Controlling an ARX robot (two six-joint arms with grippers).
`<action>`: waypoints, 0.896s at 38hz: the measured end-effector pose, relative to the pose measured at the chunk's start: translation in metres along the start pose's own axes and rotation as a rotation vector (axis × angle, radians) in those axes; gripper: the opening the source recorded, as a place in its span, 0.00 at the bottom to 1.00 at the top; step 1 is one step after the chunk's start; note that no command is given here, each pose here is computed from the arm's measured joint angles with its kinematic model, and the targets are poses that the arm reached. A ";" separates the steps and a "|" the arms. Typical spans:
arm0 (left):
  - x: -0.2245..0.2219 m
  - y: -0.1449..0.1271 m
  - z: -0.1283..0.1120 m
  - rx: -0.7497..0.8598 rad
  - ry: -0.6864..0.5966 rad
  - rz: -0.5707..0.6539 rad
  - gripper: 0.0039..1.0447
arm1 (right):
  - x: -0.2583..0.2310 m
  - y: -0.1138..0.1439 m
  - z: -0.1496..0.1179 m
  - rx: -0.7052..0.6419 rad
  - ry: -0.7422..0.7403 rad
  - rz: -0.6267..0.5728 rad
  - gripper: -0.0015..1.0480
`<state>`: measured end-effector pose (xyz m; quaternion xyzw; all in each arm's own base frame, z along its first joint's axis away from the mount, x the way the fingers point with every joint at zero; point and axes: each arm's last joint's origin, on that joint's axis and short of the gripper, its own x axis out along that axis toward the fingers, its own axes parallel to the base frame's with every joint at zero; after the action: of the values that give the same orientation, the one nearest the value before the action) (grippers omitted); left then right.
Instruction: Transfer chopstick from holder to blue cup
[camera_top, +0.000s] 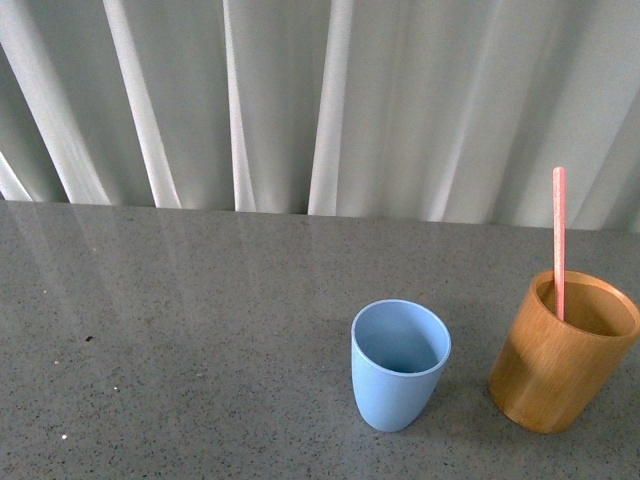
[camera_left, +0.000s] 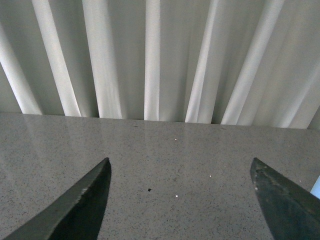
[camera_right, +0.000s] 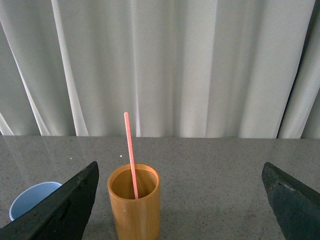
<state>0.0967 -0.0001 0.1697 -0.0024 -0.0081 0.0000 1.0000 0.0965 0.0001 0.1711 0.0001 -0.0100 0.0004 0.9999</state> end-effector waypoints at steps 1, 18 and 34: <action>0.000 0.000 0.000 0.000 0.000 0.000 0.85 | 0.000 0.000 0.000 0.000 0.000 0.000 0.90; 0.000 0.000 0.000 0.001 0.000 0.000 0.94 | 0.000 0.000 0.000 0.000 0.000 0.000 0.90; 0.000 0.000 0.000 0.000 0.000 0.000 0.94 | 0.035 -0.003 0.002 0.111 0.396 0.061 0.90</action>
<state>0.0967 -0.0001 0.1696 -0.0022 -0.0081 0.0000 1.0000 0.1319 -0.0028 0.1741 0.0550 0.1868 0.0311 0.9804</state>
